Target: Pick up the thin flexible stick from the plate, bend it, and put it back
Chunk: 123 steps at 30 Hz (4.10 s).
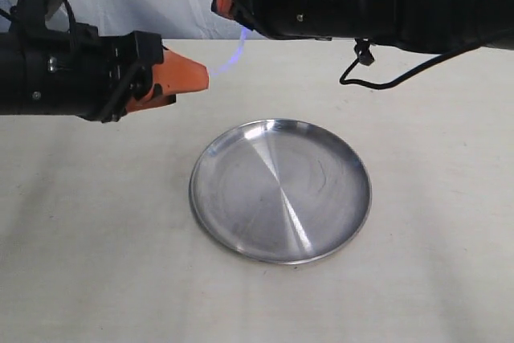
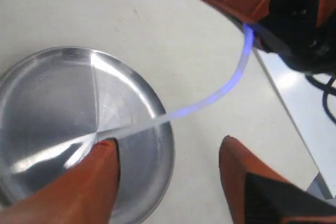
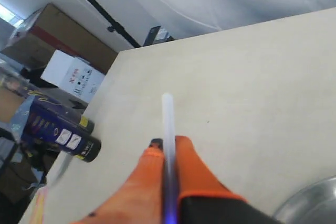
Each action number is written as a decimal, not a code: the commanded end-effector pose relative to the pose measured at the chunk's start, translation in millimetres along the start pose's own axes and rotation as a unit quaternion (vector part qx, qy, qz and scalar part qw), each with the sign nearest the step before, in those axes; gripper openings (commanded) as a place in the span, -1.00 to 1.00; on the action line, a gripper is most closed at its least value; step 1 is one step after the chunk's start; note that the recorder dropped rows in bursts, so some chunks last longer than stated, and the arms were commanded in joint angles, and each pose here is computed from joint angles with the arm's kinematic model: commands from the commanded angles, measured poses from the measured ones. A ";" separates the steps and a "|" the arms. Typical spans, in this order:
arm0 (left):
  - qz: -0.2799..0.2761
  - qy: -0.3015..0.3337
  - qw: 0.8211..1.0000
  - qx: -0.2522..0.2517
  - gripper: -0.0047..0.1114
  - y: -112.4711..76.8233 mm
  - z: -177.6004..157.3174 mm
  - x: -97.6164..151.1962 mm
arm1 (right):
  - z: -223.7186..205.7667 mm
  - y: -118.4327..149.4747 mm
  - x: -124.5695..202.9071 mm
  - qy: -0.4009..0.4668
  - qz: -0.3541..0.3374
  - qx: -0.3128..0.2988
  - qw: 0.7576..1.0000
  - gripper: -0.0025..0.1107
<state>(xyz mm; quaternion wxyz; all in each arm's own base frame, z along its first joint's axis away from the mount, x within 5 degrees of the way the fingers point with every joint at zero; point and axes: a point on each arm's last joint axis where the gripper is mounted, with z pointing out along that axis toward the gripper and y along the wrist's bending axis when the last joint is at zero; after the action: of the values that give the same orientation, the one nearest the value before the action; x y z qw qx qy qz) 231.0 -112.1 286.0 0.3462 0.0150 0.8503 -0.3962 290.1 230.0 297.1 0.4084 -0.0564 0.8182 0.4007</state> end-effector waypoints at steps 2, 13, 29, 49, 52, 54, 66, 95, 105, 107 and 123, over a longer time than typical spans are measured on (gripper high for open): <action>0.019 0.013 0.999 -0.047 0.03 8.6 -4.3 -0.1 | -0.4 -7.5 -4.4 -0.018 -0.038 0.044 0.998 -0.97; 0.020 0.003 0.995 -0.098 0.03 27.9 -13.2 -7.8 | -1.1 -21.8 3.7 -0.007 -0.137 0.092 0.986 -0.97; -0.006 0.002 0.996 -0.084 0.03 26.9 -13.9 -8.3 | -7.4 -56.4 25.3 -0.003 -0.164 0.191 0.968 0.08; 0.177 -0.108 0.967 -0.146 -0.92 -4.0 -89.7 3.7 | -139.9 20.8 -1.3 -0.118 -0.229 0.032 0.966 -0.97; 0.220 -0.161 0.951 -0.147 -0.92 -18.0 -115.4 8.5 | -155.3 5.6 21.9 -0.109 -0.228 0.047 0.966 -0.97; 0.243 -0.186 0.941 -0.145 -0.92 -26.2 -130.2 13.0 | -162.4 -10.2 38.7 -0.105 -0.225 0.075 0.966 -0.97; 0.262 -0.178 0.941 -0.115 -0.92 -40.8 -152.1 34.6 | -175.7 -50.0 74.6 -0.099 -0.217 0.159 0.958 -0.97; 0.278 -0.177 0.935 -0.130 -0.92 -38.8 -152.7 33.8 | -295.1 -90.0 122.3 -0.370 -0.231 0.313 0.844 -0.97; 0.278 -0.178 0.935 -0.130 -0.92 -38.8 -152.8 33.7 | -269.7 -98.4 147.3 -0.286 -0.253 0.255 0.888 -0.97; 0.278 -0.178 0.935 -0.130 -0.92 -38.8 -152.8 33.7 | -265.1 -105.8 156.0 -0.255 -0.219 0.259 0.905 -0.97; 0.278 -0.178 0.935 -0.130 -0.92 -38.8 -152.8 33.7 | -264.2 -119.2 183.8 -0.184 -0.174 0.280 0.926 -0.97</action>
<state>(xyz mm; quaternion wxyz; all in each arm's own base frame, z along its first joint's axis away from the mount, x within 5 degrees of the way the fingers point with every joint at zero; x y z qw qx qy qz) 106.2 -43.2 359.7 0.5835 0.1379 0.7826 -0.1673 55.1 8.0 184.0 0.6022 -0.0022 0.7937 0.0860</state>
